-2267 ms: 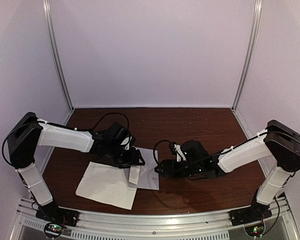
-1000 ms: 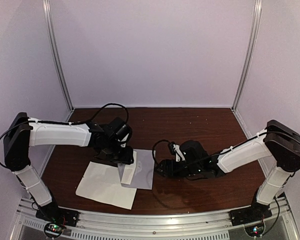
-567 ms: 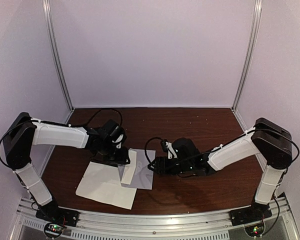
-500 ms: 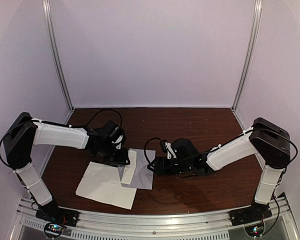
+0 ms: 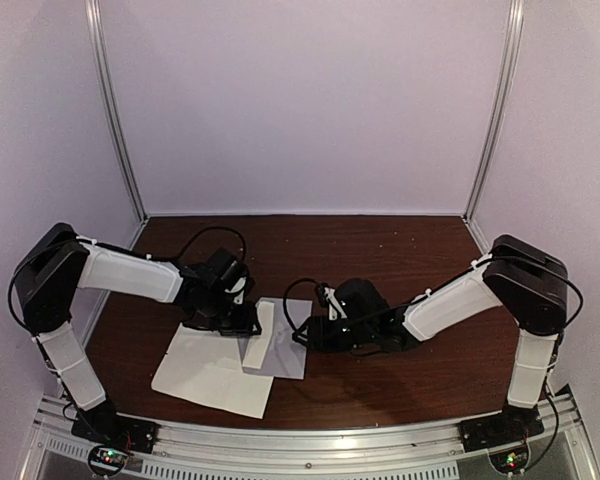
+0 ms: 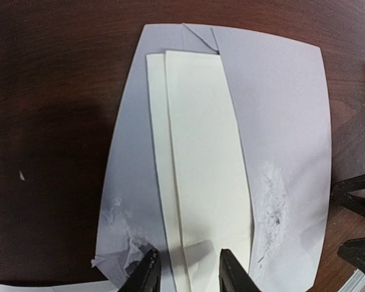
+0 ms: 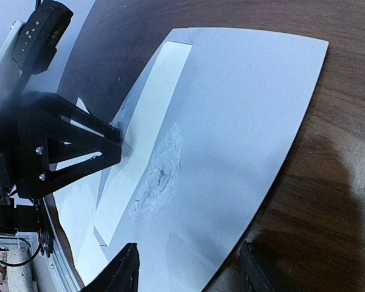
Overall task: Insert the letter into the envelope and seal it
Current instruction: Place the letter in the envelope.
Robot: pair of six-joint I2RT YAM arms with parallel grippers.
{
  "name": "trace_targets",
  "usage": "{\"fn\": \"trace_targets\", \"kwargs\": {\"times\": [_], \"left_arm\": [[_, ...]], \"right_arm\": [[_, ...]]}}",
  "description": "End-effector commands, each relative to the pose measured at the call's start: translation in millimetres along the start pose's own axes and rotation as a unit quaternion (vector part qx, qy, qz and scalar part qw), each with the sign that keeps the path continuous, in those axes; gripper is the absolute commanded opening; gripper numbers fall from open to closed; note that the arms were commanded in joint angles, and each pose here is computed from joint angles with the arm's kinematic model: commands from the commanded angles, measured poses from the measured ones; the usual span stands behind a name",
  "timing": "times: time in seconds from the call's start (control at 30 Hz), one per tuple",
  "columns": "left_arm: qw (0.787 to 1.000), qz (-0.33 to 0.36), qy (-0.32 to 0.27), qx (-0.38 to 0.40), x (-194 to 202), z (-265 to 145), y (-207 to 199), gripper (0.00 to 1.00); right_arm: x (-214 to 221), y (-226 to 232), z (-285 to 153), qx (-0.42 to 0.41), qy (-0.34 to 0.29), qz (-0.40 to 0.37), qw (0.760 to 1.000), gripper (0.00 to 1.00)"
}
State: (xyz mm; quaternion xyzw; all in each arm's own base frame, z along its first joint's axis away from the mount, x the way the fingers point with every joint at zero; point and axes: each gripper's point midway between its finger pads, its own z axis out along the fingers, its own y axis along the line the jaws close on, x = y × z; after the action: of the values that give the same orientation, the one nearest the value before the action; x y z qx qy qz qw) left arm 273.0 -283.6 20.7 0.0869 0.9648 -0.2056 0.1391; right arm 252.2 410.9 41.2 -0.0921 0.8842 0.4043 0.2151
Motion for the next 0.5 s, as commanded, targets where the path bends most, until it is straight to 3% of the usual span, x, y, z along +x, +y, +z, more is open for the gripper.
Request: {"fn": "trace_targets", "kwargs": {"times": [0.0,0.47], "left_arm": [[1.0,0.005,0.003,0.005,3.1,9.1,4.0,0.32],[0.999,-0.003,0.024,0.047,14.9,18.5,-5.3,0.24]], "right_arm": [[1.7,2.0,6.2,-0.003,0.005,0.001,1.0,0.55],[6.2,-3.7,12.1,0.0,0.011,0.006,1.0,0.51]]}}
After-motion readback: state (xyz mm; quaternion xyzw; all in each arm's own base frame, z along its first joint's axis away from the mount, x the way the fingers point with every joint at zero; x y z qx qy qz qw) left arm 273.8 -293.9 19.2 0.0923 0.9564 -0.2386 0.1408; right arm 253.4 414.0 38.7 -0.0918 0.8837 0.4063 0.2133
